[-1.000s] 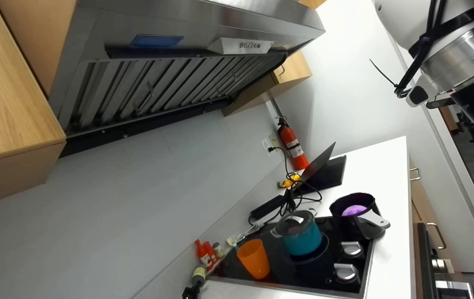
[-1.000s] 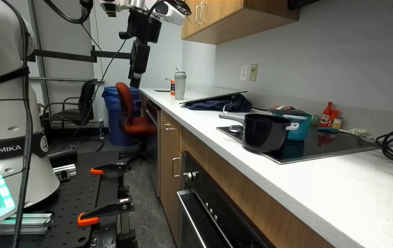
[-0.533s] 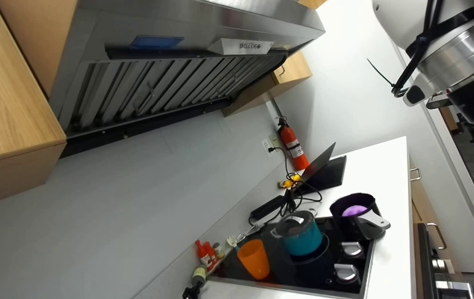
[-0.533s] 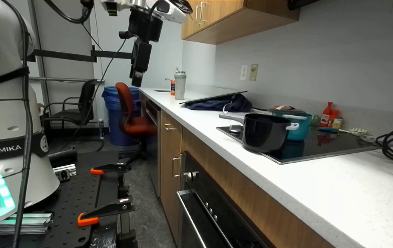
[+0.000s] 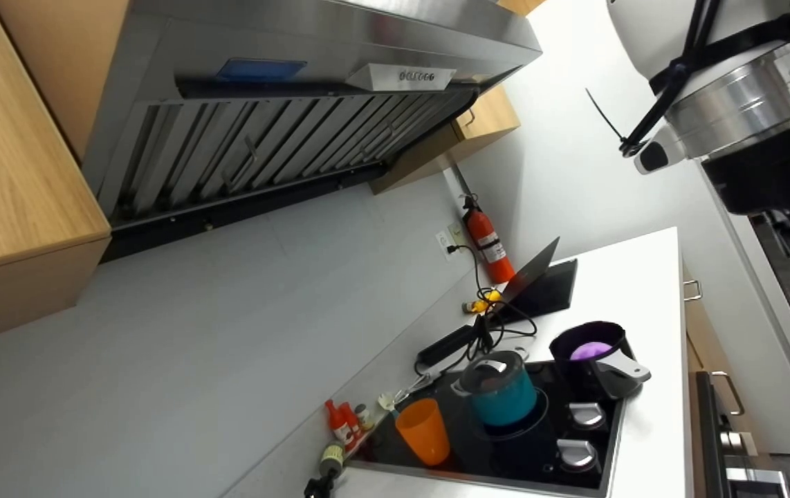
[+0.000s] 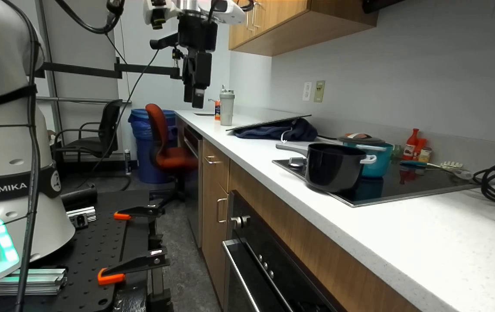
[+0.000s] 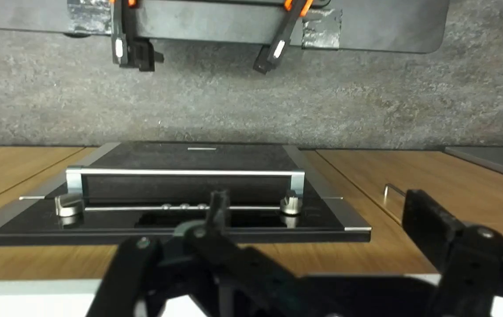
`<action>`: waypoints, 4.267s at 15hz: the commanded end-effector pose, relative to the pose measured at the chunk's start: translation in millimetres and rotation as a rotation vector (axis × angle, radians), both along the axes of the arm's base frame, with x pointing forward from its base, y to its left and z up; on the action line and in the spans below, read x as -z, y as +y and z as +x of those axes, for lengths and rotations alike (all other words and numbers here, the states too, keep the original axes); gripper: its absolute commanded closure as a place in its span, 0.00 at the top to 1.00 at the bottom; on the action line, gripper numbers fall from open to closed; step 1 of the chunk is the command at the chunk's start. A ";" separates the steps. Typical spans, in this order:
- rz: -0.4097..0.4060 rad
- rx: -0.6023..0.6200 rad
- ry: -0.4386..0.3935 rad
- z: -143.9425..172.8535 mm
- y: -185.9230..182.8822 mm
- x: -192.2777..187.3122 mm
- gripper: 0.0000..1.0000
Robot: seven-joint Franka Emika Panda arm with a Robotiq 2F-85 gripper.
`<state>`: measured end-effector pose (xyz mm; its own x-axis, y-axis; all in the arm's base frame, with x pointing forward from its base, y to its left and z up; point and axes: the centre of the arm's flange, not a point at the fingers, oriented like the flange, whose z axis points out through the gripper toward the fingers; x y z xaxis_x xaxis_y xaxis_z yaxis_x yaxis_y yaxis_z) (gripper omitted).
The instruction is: Take the lid on the blue pot and place it on the black pot
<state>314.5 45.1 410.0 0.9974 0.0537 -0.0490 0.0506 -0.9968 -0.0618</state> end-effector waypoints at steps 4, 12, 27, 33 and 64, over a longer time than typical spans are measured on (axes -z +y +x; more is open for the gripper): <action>-0.105 0.010 -0.208 35.6 7.7 -20.5 1.00; -0.133 0.004 -0.304 43.3 6.8 -39.5 1.00; -0.148 0.001 -0.347 67.8 6.9 -51.4 1.00; -0.172 -0.017 -0.415 109.9 8.2 -63.6 1.00; -0.216 0.033 -0.521 286.9 -45.0 2.4 1.00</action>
<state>575.0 -3.7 412.3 0.9051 0.0708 0.4192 0.0075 -0.9886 0.1506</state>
